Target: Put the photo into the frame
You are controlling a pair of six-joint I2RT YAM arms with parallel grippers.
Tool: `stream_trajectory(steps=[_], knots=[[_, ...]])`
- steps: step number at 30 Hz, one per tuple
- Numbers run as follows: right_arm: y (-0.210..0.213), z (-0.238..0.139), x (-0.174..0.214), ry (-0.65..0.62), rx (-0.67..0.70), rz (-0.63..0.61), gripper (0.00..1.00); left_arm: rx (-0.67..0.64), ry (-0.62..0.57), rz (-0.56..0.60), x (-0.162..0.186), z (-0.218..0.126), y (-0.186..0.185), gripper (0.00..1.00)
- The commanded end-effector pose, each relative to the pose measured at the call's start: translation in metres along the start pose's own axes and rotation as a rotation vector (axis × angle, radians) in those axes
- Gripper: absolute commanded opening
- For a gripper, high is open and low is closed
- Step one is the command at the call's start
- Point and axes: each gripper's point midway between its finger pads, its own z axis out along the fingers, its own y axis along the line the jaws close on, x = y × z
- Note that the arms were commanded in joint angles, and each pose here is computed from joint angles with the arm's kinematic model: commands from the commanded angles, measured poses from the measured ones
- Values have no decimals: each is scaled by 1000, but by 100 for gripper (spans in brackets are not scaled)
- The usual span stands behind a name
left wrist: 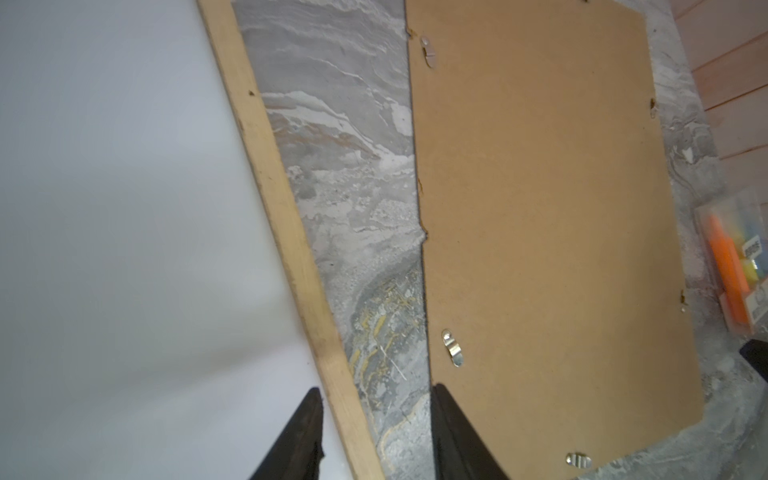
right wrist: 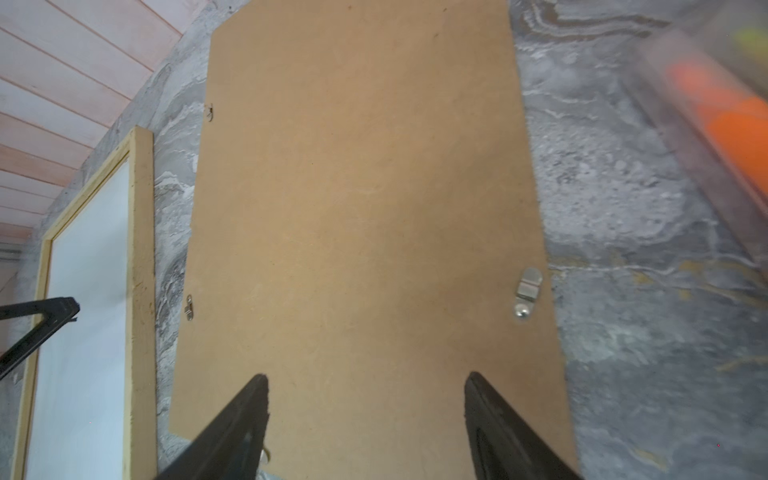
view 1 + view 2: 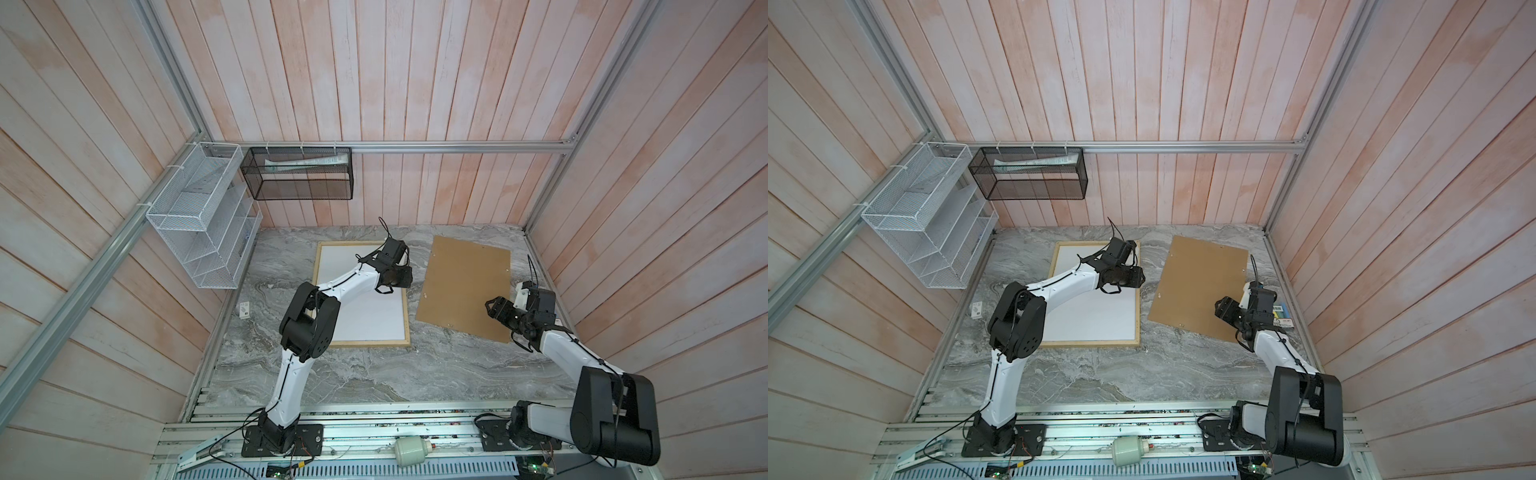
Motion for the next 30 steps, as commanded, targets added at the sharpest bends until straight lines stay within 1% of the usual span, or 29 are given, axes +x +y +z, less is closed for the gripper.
stream_trajectory(steps=[1,8,11,17,21,27,30], knots=[[-27,1,8,29,99,7,76,-3,34,-4,6,8,-10,45],[-49,5,7,43,185,25,77,-12,97,7,24,24,-15,45],[-56,4,8,49,205,30,77,3,119,15,32,28,-20,45],[-62,0,6,39,210,54,79,33,131,25,41,31,-32,45],[-65,3,10,66,213,64,79,29,141,15,46,34,-33,45],[-59,14,18,124,159,78,78,28,155,-3,52,39,-32,45],[-57,16,19,131,142,80,78,34,170,-3,56,44,-33,45]])
